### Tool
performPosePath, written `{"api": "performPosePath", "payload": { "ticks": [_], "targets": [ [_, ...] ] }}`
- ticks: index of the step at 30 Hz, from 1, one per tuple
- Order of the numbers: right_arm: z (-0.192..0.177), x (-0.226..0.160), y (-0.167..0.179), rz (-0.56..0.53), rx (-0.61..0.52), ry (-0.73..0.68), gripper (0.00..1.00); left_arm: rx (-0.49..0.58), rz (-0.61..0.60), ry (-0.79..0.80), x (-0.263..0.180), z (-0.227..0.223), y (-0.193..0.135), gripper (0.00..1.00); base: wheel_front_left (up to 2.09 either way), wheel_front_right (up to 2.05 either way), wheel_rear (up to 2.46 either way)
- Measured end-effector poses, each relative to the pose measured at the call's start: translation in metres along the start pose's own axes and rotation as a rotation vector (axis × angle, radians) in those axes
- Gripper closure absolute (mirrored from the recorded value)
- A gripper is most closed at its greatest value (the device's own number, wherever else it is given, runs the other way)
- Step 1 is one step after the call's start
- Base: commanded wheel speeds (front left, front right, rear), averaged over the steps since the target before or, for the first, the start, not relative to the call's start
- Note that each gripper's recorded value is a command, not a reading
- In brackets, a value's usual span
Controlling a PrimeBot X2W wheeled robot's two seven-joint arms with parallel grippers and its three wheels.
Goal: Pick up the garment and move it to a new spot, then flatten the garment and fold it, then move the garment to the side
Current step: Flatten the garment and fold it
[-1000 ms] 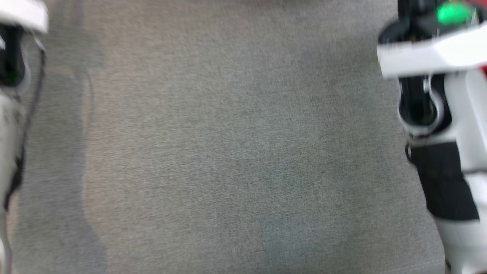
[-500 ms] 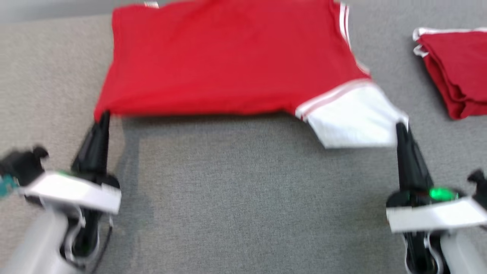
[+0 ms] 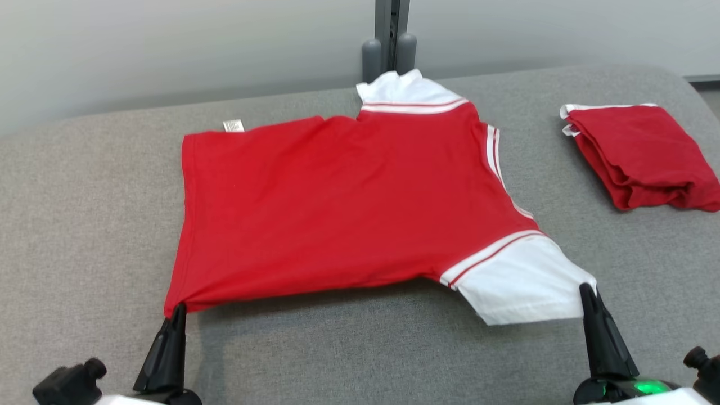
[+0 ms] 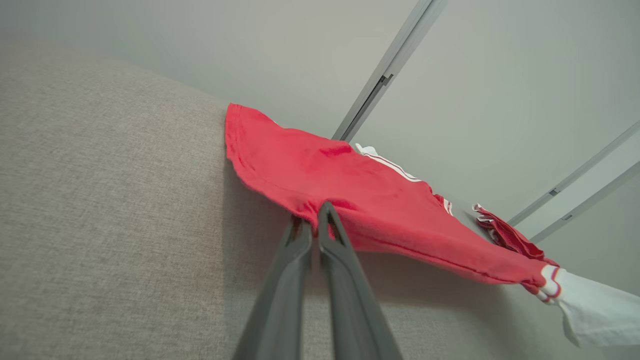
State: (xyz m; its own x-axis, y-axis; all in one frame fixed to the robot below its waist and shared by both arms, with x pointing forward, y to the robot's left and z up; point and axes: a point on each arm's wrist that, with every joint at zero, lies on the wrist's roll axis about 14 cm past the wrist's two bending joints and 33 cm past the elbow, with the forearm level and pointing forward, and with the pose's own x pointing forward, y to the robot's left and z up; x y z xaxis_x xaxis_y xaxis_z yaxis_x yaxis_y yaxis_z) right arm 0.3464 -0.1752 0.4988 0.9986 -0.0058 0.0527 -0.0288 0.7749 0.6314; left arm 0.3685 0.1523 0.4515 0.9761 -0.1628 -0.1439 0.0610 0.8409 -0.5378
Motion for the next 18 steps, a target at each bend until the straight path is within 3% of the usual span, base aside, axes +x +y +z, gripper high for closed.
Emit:
{"api": "performPosePath", "payload": {
  "ticks": [18],
  "targets": [
    [0.006,-0.043,0.009,0.001,0.028,0.033,1.00,-0.064,0.029,-0.023,-0.056,-0.004,-0.007,1.00,0.00,0.00,0.00]
  ]
}}
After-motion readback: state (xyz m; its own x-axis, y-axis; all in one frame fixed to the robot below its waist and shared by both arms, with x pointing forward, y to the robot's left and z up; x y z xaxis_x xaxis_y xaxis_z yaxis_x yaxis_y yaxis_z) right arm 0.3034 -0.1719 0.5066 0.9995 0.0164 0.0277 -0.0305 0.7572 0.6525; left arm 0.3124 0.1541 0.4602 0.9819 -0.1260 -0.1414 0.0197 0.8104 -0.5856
